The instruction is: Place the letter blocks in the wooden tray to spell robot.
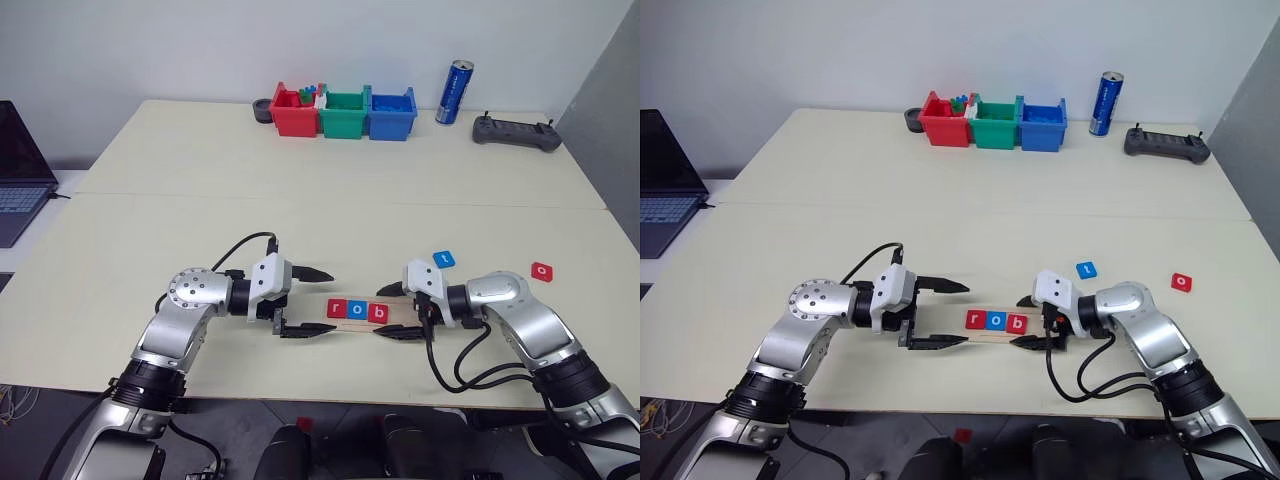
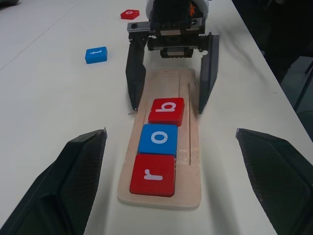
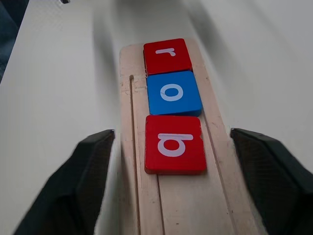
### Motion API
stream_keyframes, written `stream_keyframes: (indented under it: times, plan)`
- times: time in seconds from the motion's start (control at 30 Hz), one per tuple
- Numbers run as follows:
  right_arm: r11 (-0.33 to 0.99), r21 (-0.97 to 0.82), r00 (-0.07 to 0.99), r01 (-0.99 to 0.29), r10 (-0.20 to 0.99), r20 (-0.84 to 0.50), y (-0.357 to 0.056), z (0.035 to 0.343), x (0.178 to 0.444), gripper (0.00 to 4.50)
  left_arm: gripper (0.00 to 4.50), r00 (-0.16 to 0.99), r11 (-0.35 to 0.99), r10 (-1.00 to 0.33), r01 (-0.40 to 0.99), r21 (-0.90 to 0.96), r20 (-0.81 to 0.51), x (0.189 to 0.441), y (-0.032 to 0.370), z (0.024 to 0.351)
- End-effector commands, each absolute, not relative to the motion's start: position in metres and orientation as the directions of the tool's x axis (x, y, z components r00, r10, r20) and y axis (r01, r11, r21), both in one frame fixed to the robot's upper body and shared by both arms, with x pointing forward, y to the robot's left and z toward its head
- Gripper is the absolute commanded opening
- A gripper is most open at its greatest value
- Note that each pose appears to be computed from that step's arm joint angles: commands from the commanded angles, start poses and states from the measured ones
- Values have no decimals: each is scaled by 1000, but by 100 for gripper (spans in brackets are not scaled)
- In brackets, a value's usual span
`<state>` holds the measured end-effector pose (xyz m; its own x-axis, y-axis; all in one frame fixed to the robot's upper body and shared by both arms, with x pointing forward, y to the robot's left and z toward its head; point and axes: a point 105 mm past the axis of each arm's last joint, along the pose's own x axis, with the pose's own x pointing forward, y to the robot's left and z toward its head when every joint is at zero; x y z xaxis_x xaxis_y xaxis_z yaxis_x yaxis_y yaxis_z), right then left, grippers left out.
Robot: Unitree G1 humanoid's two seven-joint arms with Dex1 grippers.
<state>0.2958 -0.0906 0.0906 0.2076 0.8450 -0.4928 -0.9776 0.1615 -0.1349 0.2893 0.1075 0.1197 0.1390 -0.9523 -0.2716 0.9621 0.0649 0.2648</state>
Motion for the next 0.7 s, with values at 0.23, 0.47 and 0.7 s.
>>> stream_keyframes:
  times: [0.23, 0.47, 0.7]
  plan:
    - [209, -202, 277, -957, 865, -419, -95, 128, 303, 446, 450, 111, 35, -961, 957, 289, -252, 288, 97, 126]
    - [197, -206, 266, -959, 877, -400, -94, 129, 298, 407, 450, 131, 47, -958, 950, 310, -257, 296, 101, 129]
    - [138, -162, 193, -977, 894, -404, -87, 122, 281, 168, 450, 124, 39, -958, 950, 310, -259, 294, 100, 128]
